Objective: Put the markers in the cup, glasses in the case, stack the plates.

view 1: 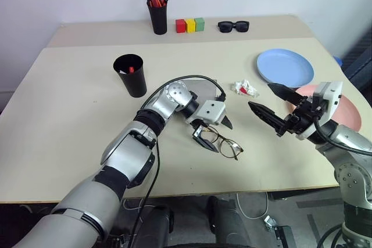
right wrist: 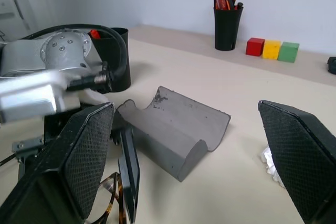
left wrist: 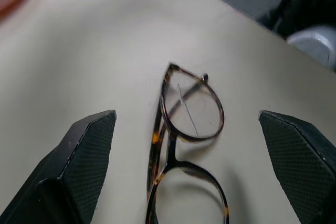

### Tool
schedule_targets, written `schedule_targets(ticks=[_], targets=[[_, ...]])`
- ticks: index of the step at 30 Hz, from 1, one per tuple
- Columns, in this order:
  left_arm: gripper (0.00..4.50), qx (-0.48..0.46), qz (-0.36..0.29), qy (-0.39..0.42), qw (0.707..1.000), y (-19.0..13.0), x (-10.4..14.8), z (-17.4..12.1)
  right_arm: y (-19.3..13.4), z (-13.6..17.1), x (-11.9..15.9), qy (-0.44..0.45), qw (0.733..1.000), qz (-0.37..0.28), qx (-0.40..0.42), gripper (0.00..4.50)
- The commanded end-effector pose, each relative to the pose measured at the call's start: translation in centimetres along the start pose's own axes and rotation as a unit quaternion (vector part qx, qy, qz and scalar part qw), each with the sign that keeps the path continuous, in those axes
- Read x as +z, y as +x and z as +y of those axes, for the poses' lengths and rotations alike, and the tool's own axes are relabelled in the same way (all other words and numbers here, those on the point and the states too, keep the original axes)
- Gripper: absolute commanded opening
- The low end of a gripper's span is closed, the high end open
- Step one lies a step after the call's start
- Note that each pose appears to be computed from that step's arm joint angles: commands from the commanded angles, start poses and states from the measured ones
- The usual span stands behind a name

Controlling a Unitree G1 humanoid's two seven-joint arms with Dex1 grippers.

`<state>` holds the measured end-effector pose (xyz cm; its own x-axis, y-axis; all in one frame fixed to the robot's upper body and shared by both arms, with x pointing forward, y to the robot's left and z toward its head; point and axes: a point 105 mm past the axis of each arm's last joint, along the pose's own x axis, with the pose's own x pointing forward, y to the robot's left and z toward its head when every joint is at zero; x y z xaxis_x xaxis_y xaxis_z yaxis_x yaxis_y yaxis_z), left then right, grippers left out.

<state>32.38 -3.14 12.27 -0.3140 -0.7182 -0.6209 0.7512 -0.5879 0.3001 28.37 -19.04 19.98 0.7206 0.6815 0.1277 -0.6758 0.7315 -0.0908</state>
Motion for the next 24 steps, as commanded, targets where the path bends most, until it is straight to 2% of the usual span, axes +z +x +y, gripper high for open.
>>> schedule_targets(ticks=[1,7,10,15,24], targets=[[4.5,0.004,0.026,0.031,0.999,-0.5,0.4,0.7,0.2,0.2,1.3,-0.023,1.0,-0.02,0.003,4.47],[4.5,0.007,0.066,0.044,0.997,-0.6,-0.3,1.0,0.4,0.2,1.4,-0.029,0.999,-0.019,0.005,4.47],[3.68,0.018,0.064,0.047,0.997,-0.3,-0.2,1.3,0.8,0.2,1.5,-0.031,0.999,-0.021,0.008,4.5],[1.19,0.037,0.035,0.059,0.997,0.0,0.7,1.7,0.9,0.3,1.3,-0.032,0.999,-0.016,0.011,4.5],[1.19,0.026,0.044,0.057,0.997,-0.1,0.2,1.3,1.0,0.0,1.1,-0.036,0.999,-0.014,0.011,4.5]])
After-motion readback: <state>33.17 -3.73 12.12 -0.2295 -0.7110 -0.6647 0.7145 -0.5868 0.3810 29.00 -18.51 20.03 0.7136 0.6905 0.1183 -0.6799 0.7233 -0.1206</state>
